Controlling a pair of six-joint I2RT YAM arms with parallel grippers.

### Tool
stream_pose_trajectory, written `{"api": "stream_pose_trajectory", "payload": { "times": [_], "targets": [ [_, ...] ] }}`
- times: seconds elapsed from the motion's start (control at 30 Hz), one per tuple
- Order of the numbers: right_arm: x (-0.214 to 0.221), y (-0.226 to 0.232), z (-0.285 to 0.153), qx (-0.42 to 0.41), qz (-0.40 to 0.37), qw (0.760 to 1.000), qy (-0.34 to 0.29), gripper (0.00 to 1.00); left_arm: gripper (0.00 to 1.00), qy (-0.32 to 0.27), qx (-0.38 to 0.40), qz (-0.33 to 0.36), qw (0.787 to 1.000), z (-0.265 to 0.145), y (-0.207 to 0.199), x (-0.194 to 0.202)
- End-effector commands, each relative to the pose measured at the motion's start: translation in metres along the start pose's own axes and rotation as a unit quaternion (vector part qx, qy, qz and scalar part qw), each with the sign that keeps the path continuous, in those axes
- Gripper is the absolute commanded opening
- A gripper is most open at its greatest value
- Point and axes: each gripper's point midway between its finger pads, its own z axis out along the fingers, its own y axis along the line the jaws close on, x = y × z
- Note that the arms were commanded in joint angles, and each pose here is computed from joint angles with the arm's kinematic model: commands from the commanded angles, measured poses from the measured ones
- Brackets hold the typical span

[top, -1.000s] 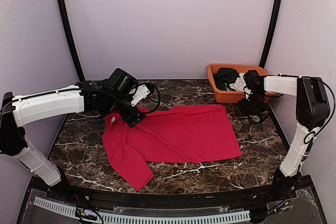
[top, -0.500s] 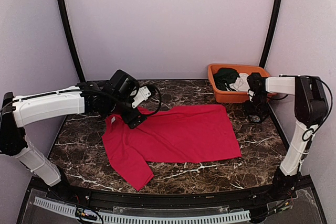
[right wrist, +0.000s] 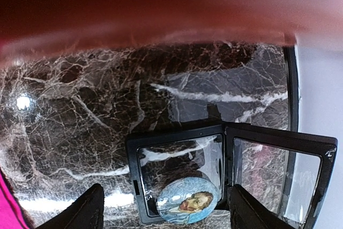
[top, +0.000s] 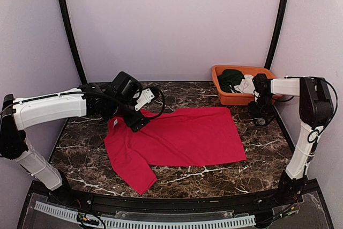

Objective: Pin the brooch onto the clothing
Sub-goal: Adjust the clothing with brooches at the center of the board.

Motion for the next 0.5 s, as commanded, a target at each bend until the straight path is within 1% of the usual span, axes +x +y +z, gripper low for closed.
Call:
{"api": "stream_pose_trajectory", "payload": {
  "times": [0.0,0.23,0.33,0.47],
  "targets": [
    [0.020,0.001,0.010,0.021,-0.016,0.999,0.034,0.78,0.99,0.001,0.004,0.007,1.000,-0.001,-0.005,0.003],
    [0.024,0.001,0.010,0.048,-0.026,0.998,0.033,0.80,0.99,0.000,0.002,0.009,1.000,-0.002,-0.005,0.003],
    [0.026,0.004,0.005,0.040,-0.016,0.999,0.022,0.80,0.99,0.000,0.000,0.011,1.000,-0.002,-0.005,0.003],
    [0.026,0.009,-0.006,0.011,0.009,1.000,-0.011,0.80,0.99,0.000,0.001,0.011,1.000,-0.002,-0.005,0.003]
  ]
}}
